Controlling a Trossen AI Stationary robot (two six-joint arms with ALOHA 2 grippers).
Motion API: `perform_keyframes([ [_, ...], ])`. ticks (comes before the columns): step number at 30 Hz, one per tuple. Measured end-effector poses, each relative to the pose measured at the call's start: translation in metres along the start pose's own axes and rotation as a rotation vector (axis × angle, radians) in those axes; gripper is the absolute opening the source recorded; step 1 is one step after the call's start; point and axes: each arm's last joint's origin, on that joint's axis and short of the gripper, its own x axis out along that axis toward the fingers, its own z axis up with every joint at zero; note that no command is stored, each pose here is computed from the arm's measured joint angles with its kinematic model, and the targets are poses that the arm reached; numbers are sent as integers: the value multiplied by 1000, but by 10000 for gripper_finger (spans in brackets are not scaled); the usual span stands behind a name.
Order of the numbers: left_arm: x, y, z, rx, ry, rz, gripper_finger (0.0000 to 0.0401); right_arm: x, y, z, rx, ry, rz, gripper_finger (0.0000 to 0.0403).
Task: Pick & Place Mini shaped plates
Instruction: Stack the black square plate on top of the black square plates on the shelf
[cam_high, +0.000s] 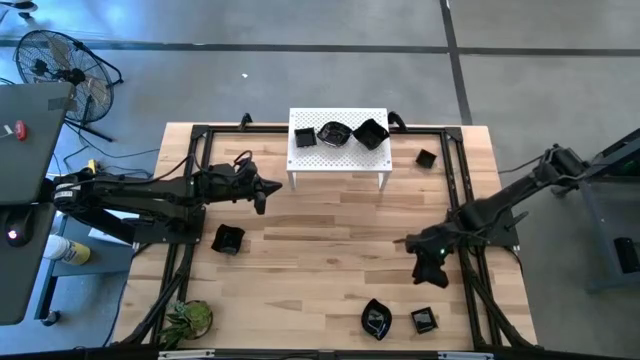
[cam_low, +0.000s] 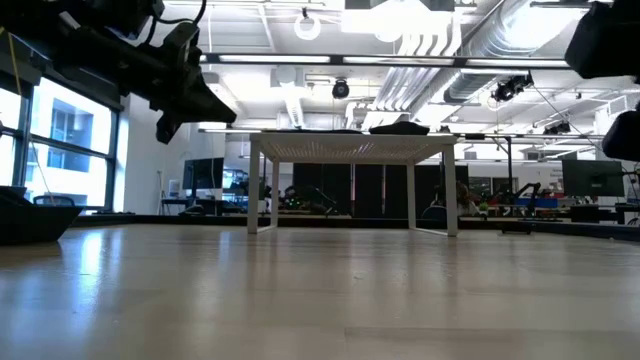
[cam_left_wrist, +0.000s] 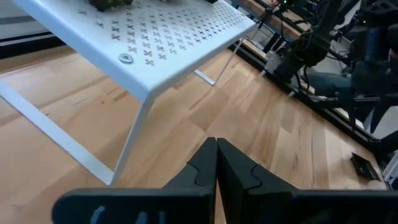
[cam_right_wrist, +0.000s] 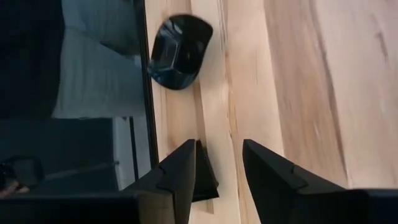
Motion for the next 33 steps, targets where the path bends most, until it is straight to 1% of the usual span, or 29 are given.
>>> perform_keyframes([
  [6, 0, 0, 0, 0, 0, 0, 1, 11, 8, 3, -9, 59, -14, 131],
  [9, 0, 0, 0, 0, 0, 0, 1, 14, 12, 6, -46, 97, -12, 135],
  [13, 0, 0, 0, 1, 1, 0, 1, 19, 9, 6, -52, 138, -30, 142],
  [19, 0, 0, 0, 0, 1, 1, 1, 33, 11, 0, -166, 195, -21, 140],
  [26, 0, 1, -3, 0, 26, 15, 1, 55, 9, -15, -240, 276, -87, 133],
  [28, 0, 1, -3, 0, 26, 16, 1, 58, 10, -16, -260, 284, -82, 129],
  [31, 0, 2, -3, 3, 27, 19, 1, 63, 16, -16, -295, 258, -30, 123],
  [33, 0, 2, -4, 6, 37, 25, 1, 68, 19, -17, -297, 254, -13, 119],
])
